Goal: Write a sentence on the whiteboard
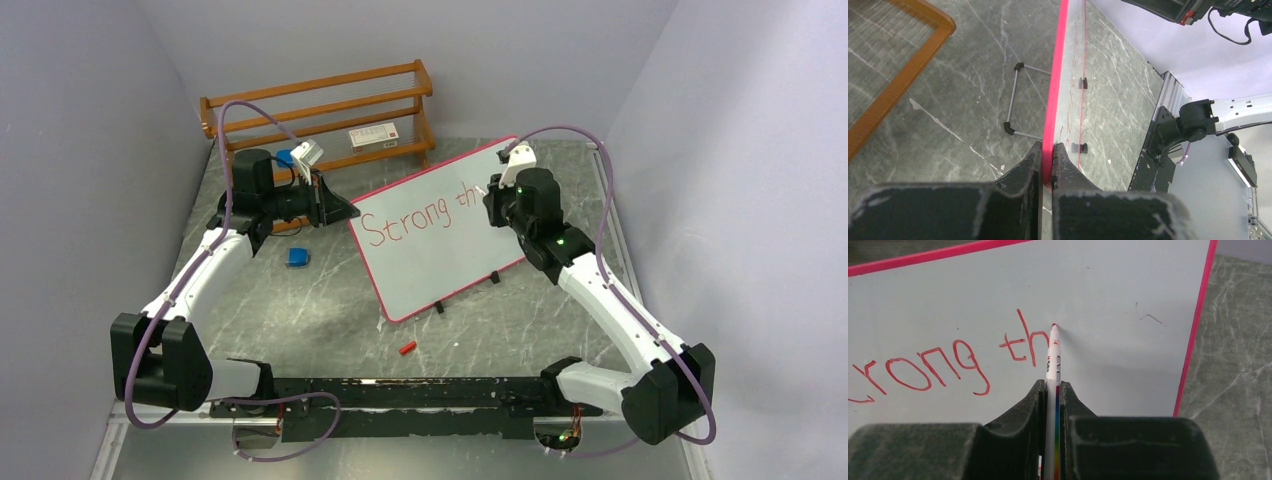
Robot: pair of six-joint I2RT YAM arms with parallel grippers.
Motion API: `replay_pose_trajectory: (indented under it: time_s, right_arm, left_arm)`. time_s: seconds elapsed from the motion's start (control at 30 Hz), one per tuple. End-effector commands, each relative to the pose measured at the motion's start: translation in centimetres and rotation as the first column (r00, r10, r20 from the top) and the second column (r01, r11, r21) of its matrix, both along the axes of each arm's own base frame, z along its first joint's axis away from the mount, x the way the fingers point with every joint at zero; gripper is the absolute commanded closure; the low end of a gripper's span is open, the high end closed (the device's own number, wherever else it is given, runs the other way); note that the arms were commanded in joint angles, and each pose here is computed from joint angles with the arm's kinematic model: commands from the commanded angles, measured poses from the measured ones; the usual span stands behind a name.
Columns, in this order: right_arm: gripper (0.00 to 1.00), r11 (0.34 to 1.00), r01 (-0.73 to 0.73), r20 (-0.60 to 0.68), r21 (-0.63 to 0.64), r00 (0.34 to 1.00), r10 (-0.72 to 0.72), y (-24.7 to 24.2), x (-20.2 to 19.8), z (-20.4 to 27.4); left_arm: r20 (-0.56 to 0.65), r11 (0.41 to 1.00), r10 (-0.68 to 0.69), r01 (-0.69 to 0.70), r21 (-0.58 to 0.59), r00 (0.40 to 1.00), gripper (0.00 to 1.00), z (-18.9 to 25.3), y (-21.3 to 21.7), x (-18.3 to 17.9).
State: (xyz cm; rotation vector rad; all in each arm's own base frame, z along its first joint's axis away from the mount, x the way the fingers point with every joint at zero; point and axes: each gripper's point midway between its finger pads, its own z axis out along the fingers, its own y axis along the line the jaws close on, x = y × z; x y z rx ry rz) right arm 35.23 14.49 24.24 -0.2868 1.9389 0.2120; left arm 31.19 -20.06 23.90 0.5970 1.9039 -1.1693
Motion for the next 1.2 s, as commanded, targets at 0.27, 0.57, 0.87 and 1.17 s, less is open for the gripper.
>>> replay_pose_trajectory:
  time_s: [0.27, 0.57, 0.87, 1.17]
  right_arm:
    - [1.00, 1.000, 0.019, -0.064, -0.011, 0.998, -0.019, -1.0, -1.4, -2.3]
    - [1.00, 1.000, 0.023, -0.067, -0.009, 0.997, -0.024, -1.1, -1.7, -2.4]
    - [1.00, 1.000, 0.023, -0.023, 0.012, 0.999, -0.022, -0.6, -0.7, -1.0]
    - [1.00, 0.999, 0.028, 0.030, 0.026, 0.999, -0.028, -0.4, 0.4, 1.0]
  left_arm:
    - [-0.059, 0.997, -0.010, 0.014, 0.073, 0.998, 0.95, -3.2, -0.3, -0.5]
    - [-0.059, 0.997, -0.011, 0.016, 0.072, 0.998, 0.95, -3.2, -0.3, -0.5]
    - [-0.059, 0.997, -0.012, 0.016, 0.072, 0.998, 0.95, -3.2, -0.3, -0.6]
    - [-0.059, 0.997, -0.012, 0.016, 0.073, 0.998, 0.95, -3.2, -0.3, -0.5]
